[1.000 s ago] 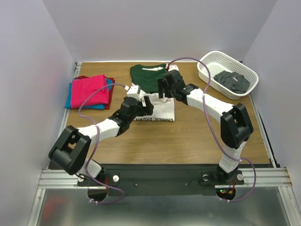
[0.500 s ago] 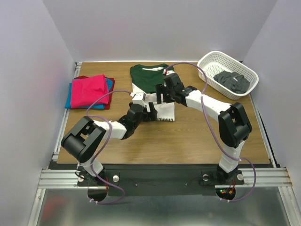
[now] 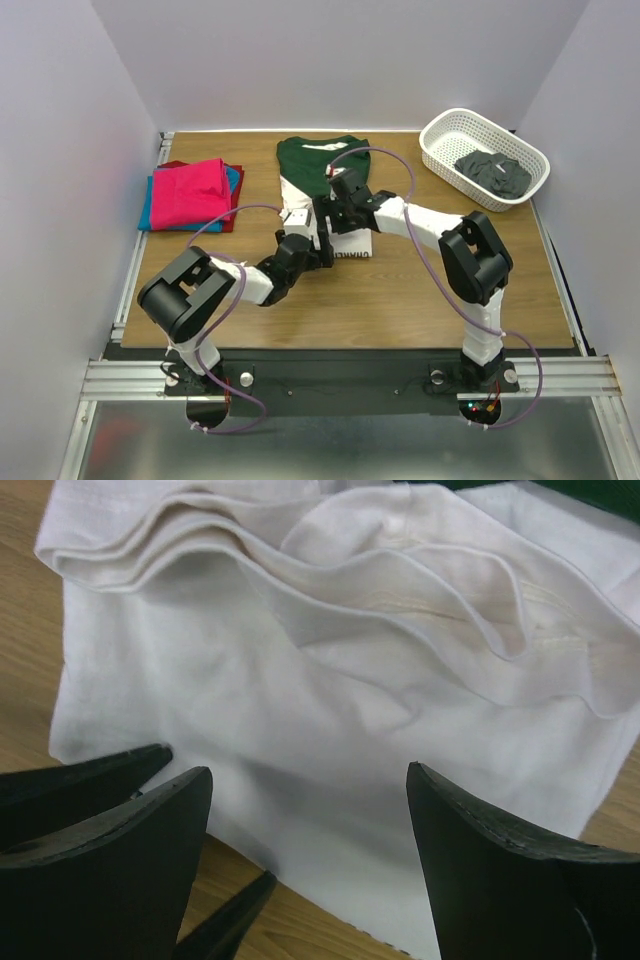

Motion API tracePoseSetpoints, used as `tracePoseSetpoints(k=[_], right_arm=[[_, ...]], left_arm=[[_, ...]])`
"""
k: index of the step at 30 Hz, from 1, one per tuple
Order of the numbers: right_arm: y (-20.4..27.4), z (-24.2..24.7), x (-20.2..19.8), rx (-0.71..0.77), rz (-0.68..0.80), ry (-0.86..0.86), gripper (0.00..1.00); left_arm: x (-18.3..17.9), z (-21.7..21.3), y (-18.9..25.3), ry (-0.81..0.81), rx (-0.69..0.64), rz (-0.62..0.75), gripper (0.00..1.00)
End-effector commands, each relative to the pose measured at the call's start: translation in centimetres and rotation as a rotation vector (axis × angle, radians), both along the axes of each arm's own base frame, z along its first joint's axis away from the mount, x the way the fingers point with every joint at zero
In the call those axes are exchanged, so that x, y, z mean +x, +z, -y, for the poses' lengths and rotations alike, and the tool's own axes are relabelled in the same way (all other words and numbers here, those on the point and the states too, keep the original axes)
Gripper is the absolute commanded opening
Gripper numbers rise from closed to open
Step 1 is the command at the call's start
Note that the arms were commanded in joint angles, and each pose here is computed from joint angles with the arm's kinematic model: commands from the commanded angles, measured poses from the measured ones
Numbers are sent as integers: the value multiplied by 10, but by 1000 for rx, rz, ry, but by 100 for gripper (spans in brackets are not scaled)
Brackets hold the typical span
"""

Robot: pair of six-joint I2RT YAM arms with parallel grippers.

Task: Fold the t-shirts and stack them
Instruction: Fold the tshirt

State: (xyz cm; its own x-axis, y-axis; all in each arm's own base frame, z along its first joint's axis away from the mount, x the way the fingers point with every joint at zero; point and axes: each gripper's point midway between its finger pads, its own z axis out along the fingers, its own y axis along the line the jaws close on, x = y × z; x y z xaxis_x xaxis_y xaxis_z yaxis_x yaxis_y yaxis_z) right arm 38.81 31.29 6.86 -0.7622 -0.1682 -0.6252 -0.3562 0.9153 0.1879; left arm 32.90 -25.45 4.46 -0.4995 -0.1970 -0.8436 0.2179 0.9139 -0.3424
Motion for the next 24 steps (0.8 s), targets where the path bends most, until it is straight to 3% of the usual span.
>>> tracePoseSetpoints(k=[1,14,24], right_arm=[[17,-23,14,58,45,16,85],[-28,-16,38,-62,51,-66,86],[-21,-21,73,-109,137,-112,89]], left_arm=[[-17,-3,-19,7,29,-52,93],[-73,23,-36,-71,12,-140,93],[-101,20,-60,-85,42,-215,93]])
